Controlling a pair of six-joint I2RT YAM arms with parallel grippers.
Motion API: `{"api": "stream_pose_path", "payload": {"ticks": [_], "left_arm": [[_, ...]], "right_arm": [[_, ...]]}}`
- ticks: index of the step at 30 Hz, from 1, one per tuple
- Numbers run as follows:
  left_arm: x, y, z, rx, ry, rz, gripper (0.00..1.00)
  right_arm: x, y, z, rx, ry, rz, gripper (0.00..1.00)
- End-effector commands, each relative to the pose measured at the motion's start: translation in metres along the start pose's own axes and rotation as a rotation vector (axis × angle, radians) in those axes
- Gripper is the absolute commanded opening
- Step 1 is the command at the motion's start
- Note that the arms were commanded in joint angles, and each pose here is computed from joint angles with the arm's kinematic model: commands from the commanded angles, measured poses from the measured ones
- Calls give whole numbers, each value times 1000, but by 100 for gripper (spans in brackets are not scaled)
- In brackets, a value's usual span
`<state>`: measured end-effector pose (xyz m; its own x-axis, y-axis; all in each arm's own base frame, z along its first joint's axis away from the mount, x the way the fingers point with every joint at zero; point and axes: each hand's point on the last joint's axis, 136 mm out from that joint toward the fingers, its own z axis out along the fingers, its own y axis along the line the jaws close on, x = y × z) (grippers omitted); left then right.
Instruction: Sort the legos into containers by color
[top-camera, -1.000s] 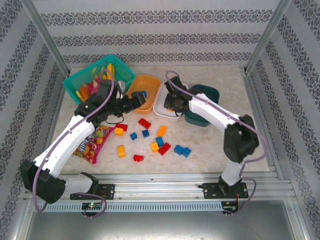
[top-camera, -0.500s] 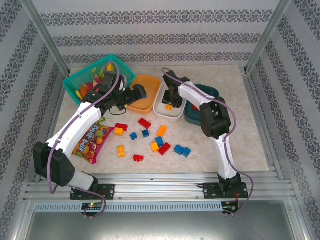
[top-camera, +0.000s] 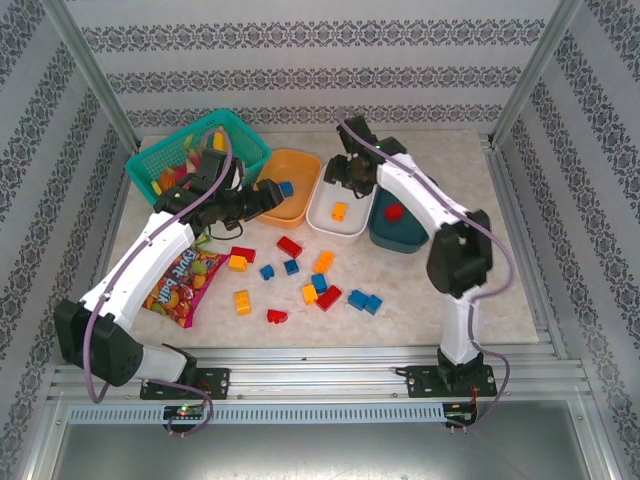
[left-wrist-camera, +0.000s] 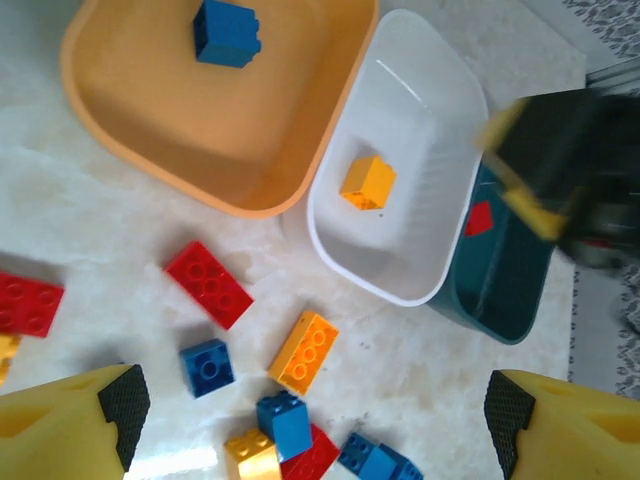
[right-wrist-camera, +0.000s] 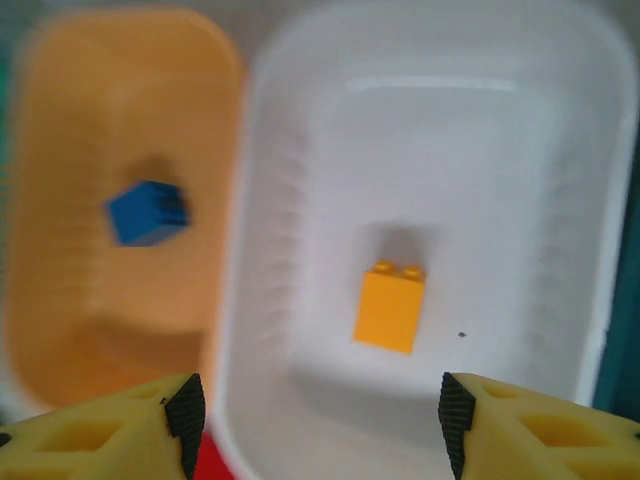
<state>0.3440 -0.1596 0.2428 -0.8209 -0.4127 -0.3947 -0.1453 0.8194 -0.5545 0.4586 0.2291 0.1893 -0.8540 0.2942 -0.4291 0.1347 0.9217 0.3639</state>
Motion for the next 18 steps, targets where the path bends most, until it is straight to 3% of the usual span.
{"api": "stream_pose_path", "payload": {"ticks": [1, 10, 18], "left_arm": [[8, 20, -18, -83, 9, 37, 89], [33, 40, -31, -117, 40, 20, 87], [62, 64, -36, -163, 93, -3, 85]], "right_arm": [[-6, 19, -57, -74, -126, -79, 65], [54, 10, -130, -182, -223, -191, 65], [113, -15, -144, -235, -169, -244, 65]]}}
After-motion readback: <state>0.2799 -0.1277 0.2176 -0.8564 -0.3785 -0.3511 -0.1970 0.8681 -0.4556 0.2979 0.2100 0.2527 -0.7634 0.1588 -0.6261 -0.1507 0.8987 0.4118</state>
